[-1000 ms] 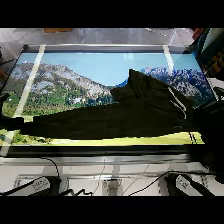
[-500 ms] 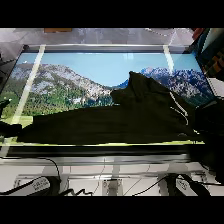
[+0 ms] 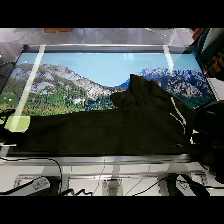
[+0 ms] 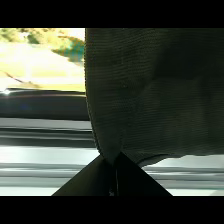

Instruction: Fold the clothes and pants, and hang the long-sleeved shirts on hangers.

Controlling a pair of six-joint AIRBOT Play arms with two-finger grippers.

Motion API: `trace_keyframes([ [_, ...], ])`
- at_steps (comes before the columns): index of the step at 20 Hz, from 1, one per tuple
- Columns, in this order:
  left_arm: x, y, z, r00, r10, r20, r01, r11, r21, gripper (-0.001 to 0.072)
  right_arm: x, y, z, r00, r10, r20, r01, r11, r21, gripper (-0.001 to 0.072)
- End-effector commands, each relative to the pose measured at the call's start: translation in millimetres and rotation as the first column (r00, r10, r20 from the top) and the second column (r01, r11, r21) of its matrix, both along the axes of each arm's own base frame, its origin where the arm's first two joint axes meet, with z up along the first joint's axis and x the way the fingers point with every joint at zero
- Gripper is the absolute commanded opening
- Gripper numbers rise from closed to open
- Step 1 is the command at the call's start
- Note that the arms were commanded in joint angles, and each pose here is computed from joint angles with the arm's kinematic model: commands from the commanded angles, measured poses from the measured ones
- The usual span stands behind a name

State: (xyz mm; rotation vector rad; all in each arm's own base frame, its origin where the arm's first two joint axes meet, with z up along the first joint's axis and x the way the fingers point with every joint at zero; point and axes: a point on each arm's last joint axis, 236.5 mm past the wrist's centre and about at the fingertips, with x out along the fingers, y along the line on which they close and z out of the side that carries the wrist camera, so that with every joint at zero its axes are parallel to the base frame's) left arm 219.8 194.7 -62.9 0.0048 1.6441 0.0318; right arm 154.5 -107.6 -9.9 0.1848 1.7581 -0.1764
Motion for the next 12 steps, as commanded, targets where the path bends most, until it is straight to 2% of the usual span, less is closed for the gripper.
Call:
trace_keyframes([
  [1,0,11,-1,1.0,-0.015,0.002,0.015,0.999,0.046,0.002,-9,4,-10,1.0,0.0,-0.026,0.0,1.0,0.011,0.0029],
  [4,2,13,-1,1.0,-0.015,0.01,0.015,0.999,0.052,0.0021,-7,3,-11,1.0,0.001,-0.015,-0.001,1.0,0.006,0.003],
  [5,3,12,-1,1.0,-0.014,0.013,0.013,0.999,0.048,0.0021,-4,2,-11,1.0,0.001,-0.004,-0.001,1.0,0.0,0.0073],
  [6,4,10,-1,1.0,-0.01,0.019,0.009,0.999,0.041,0.0024,-1,0,-12,1.0,0.002,0.008,-0.002,1.0,-0.006,0.0308],
  [7,7,7,-2,1.0,-0.003,0.03,0.003,1.0,0.027,0.0144,2,-1,-13,1.0,-0.006,0.023,0.007,1.0,-0.013,0.0593],
  [8,8,5,-2,0.999,0.0,0.035,0.0,1.0,0.021,0.0447,6,-3,-13,0.999,-0.027,0.039,0.028,0.999,-0.025,0.0711],
  [9,9,5,-2,0.999,0.001,0.04,-0.002,1.0,0.022,0.072,8,-4,-13,0.998,-0.047,0.048,0.049,0.998,-0.032,0.0709],
  [10,9,6,-2,0.999,0.003,0.042,-0.004,1.0,0.024,0.0697,10,-5,-14,0.997,-0.059,0.056,0.061,0.997,-0.038,0.0709],
  [12,11,7,-1,0.999,0.003,0.048,-0.004,1.0,0.029,0.0696,14,-8,-12,0.996,-0.06,0.071,0.064,0.997,-0.049,0.0704],
])
